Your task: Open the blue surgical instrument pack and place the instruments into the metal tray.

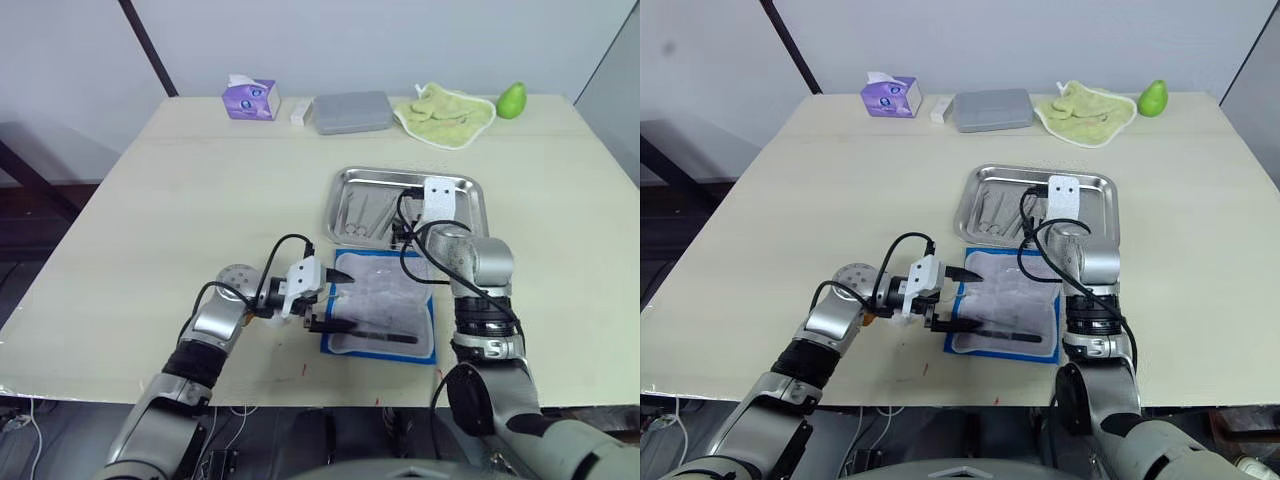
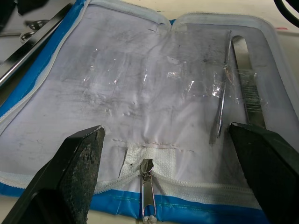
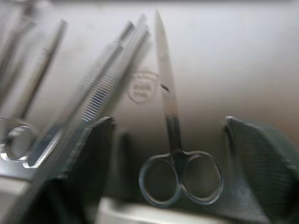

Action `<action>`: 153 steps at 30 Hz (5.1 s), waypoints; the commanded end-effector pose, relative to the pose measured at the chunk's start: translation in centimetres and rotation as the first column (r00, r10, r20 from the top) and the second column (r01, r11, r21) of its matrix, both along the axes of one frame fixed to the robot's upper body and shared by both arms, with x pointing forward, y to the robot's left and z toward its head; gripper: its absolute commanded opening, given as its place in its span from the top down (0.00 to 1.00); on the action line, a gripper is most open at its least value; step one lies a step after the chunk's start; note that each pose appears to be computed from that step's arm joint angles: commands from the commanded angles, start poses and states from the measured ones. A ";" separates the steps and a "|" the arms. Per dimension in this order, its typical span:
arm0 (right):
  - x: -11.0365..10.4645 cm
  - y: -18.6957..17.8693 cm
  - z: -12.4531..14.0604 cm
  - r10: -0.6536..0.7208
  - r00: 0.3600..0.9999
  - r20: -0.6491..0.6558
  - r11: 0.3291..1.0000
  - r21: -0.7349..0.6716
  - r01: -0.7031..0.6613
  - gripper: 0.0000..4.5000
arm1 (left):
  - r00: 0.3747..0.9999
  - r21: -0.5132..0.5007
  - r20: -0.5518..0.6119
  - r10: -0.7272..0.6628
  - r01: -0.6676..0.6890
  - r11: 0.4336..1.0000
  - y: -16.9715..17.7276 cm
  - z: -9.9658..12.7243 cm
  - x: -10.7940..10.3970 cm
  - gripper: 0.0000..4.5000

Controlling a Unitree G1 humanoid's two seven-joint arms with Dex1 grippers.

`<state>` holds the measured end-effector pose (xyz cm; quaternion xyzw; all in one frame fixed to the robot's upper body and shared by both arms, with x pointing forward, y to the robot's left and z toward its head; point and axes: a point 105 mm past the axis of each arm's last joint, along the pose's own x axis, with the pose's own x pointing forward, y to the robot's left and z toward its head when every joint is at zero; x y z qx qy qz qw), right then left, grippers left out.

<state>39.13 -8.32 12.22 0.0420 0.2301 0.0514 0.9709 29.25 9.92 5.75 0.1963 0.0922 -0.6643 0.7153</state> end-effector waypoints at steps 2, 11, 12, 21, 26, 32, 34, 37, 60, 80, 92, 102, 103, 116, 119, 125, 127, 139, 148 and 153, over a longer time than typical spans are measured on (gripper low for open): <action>-1.4 1.7 4.8 0.170 0.943 0.285 0.985 -0.021 -0.171 0.08 | 0.988 0.074 -0.148 0.049 -0.038 0.997 1.0 -3.8 -1.5 0.00; -10.1 1.5 6.4 0.656 0.576 0.488 0.685 -0.065 -0.725 0.08 | 0.986 0.022 -0.160 0.037 -0.034 0.999 1.1 -3.6 -1.7 0.00; -10.8 1.0 6.1 0.693 0.544 0.473 0.650 -0.083 -0.756 0.08 | 0.986 0.022 -0.161 0.038 -0.035 0.999 1.2 -3.6 -1.8 0.00; -15.2 -5.5 4.3 0.872 0.398 0.287 0.467 -0.237 -0.852 0.08 | 0.985 0.052 -0.174 -0.006 0.015 0.999 2.3 -4.0 -2.3 0.00; -17.4 -9.0 3.9 0.901 0.396 0.180 0.431 -0.254 -0.866 0.08 | 0.985 0.068 -0.173 -0.027 0.039 0.997 2.7 -4.0 -2.1 0.00; -20.3 -13.7 4.3 0.885 0.462 0.057 0.460 -0.269 -0.847 0.08 | 0.985 0.079 -0.168 -0.035 0.049 0.996 2.9 -3.9 -1.6 0.00; -20.8 -14.3 4.4 0.880 0.474 0.042 0.467 -0.271 -0.842 0.08 | 0.985 0.080 -0.168 -0.038 0.052 0.995 2.9 -3.9 -1.5 0.00; -21.1 -14.2 4.7 0.880 0.473 0.038 0.464 -0.275 -0.842 0.08 | 0.985 0.080 -0.166 -0.043 0.057 0.995 2.8 -3.8 -1.4 0.00; -15.7 -1.7 -2.8 0.910 0.409 -0.065 0.367 -0.330 -0.870 0.51 | 0.988 0.090 -0.150 -0.028 0.042 0.995 3.0 -3.4 -1.1 0.00; -15.0 -0.9 -4.1 0.908 0.407 -0.095 0.349 -0.364 -0.863 0.51 | 0.989 0.097 -0.148 -0.019 0.033 0.995 3.1 -3.8 -1.1 0.00; -14.6 -0.8 -4.6 0.916 0.380 -0.130 0.308 -0.379 -0.872 0.51 | 0.989 0.099 -0.145 -0.013 0.028 0.995 3.2 -3.9 -1.0 0.00; -15.0 0.1 -5.6 0.930 0.325 -0.169 0.252 -0.350 -0.902 0.51 | 0.989 0.099 -0.148 -0.014 0.029 0.995 3.2 -4.1 -1.4 0.00; -15.0 0.2 -5.7 0.933 0.315 -0.174 0.241 -0.348 -0.906 0.51 | 0.989 0.099 -0.148 -0.014 0.029 0.995 3.2 -4.1 -1.4 0.00; -15.7 0.1 -8.4 0.936 0.275 -0.220 0.207 -0.288 -0.935 0.62 | 0.990 0.097 -0.144 -0.007 0.021 0.995 3.1 -4.0 -1.1 0.00; -15.8 -0.4 -9.3 0.926 0.280 -0.254 0.217 -0.252 -0.943 0.84 | 0.990 0.095 -0.143 -0.008 0.022 0.995 3.0 -3.9 -1.1 0.00; -15.6 -0.7 -9.2 0.921 0.289 -0.262 0.222 -0.257 -0.941 0.98 | 0.990 0.096 -0.142 -0.007 0.021 0.995 3.0 -3.8 -1.0 0.00; -15.3 -0.6 -8.6 0.922 0.298 -0.247 0.229 -0.271 -0.935 0.98 | 0.990 0.096 -0.141 -0.006 0.020 0.995 3.1 -3.8 -1.1 0.00; -15.3 1.4 -3.5 0.929 0.280 -0.244 0.200 -0.306 -0.931 0.98 | 0.990 0.101 -0.141 -0.011 0.026 0.995 3.0 -4.1 -1.4 0.00; -14.5 1.4 -1.7 0.899 0.296 -0.323 0.179 -0.345 -0.921 0.98 | 0.990 0.119 -0.143 -0.015 0.032 0.992 3.0 -4.3 -1.2 0.00; -14.3 1.3 -0.7 0.886 0.296 -0.356 0.160 -0.363 -0.918 0.98 | 0.989 0.127 -0.144 -0.015 0.034 0.991 3.0 -4.4 -1.1 0.00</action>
